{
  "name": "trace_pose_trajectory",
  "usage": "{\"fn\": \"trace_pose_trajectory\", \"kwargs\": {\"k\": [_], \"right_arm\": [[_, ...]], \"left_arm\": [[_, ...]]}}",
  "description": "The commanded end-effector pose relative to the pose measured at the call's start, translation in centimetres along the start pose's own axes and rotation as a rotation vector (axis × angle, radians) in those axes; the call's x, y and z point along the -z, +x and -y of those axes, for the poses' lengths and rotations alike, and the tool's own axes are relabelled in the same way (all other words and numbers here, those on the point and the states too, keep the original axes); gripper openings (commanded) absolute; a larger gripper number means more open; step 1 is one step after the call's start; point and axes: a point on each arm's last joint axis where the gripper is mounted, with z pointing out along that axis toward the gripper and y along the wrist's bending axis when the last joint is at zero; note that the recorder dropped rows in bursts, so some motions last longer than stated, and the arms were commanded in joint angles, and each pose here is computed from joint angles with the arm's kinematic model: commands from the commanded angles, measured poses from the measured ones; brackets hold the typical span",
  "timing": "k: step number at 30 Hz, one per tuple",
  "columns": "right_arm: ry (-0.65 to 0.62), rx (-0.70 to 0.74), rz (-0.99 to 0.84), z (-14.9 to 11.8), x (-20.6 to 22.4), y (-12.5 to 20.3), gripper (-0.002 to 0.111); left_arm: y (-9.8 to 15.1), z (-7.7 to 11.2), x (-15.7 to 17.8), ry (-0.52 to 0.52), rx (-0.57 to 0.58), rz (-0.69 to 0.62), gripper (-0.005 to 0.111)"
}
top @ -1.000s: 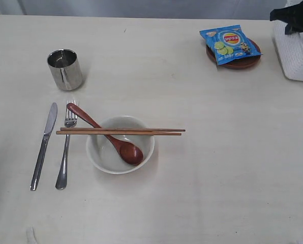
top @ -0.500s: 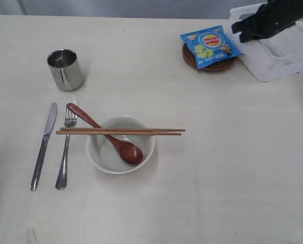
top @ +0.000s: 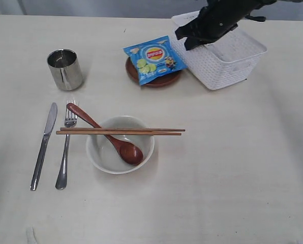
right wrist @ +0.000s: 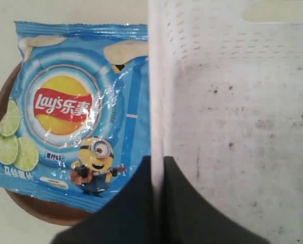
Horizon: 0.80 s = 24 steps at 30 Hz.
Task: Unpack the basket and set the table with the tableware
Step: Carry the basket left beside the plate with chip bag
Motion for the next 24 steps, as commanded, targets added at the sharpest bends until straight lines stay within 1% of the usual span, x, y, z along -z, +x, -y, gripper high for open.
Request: {"fn": "trace_pose_trajectory", "kwargs": {"k": [1,5,6,10,14,21,24], "right_arm": [[-0.011,-0.030,-0.040,-3.9,0.1,-0.5,-0.001],[0.043,-0.087,-0.043,-5.9,-0.6,-0.7,-0.001],[0.064,-0.117,-0.036,-6.2,-0.8,-0.8,-0.001],[0.148,-0.151,-0.006,-7.2,-1.2,-1.0,-0.001],[0.245,-0.140,0.003,-6.9,-0.4,-1.2,-0.001],[0.300,-0.158,0.086,-5.1,4.3,-2.5,-0.001],[0.330,-0.179,0.070,-4.0,5.0,-2.2,-0.001]], "left_arm": [[0.1,0.0,0.0,0.004,-0.003,0.001,0.000],[0.1,0.0,0.0,0.004,-0.003,0.001,0.000],[0.1,0.0,0.0,0.004,-0.003,0.001,0.000],[0.1,0.0,0.0,0.004,-0.003,0.001,0.000],[0.1,0.0,0.0,0.004,-0.003,0.001,0.000],[0.1,0.0,0.0,0.004,-0.003,0.001,0.000],[0.1,0.0,0.0,0.004,-0.003,0.001,0.000]]}}
